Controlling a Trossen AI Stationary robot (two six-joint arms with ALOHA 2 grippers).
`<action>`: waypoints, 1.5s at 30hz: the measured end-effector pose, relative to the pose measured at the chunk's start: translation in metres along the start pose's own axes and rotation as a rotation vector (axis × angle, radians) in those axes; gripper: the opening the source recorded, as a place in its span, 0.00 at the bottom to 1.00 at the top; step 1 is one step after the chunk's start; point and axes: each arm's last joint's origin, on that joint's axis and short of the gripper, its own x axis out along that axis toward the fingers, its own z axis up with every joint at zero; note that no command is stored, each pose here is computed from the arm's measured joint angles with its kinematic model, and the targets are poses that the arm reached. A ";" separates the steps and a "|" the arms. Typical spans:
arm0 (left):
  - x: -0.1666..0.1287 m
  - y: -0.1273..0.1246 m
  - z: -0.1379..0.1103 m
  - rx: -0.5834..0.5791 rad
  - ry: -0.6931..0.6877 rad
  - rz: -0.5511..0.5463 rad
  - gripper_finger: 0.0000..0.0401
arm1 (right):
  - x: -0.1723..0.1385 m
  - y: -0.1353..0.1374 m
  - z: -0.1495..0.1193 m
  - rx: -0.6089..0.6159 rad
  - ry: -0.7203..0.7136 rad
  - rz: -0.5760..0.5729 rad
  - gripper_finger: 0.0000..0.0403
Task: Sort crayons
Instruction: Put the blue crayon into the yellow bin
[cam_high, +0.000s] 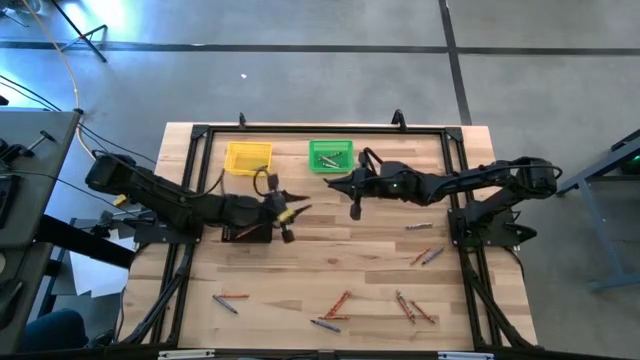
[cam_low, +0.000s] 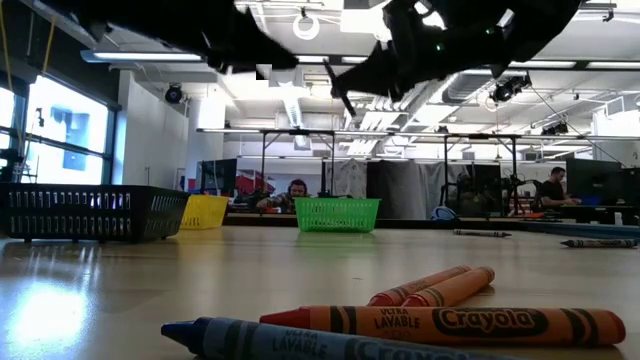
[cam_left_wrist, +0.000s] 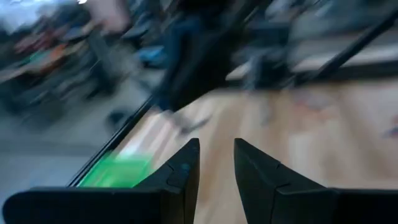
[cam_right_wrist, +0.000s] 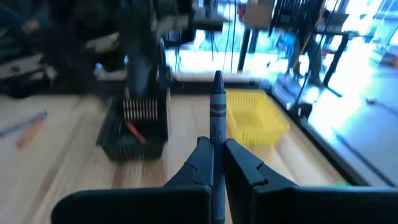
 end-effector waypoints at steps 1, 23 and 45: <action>-0.001 0.002 -0.002 -0.009 -0.045 -0.026 0.21 | 0.000 0.001 0.003 0.001 -0.028 0.002 0.01; 0.017 0.016 0.009 -0.063 -0.172 -0.189 0.29 | -0.006 0.026 0.027 0.030 -0.269 0.137 0.01; 0.055 0.004 0.020 -0.033 -0.180 -0.163 0.37 | -0.007 0.032 0.028 0.011 -0.279 0.159 0.01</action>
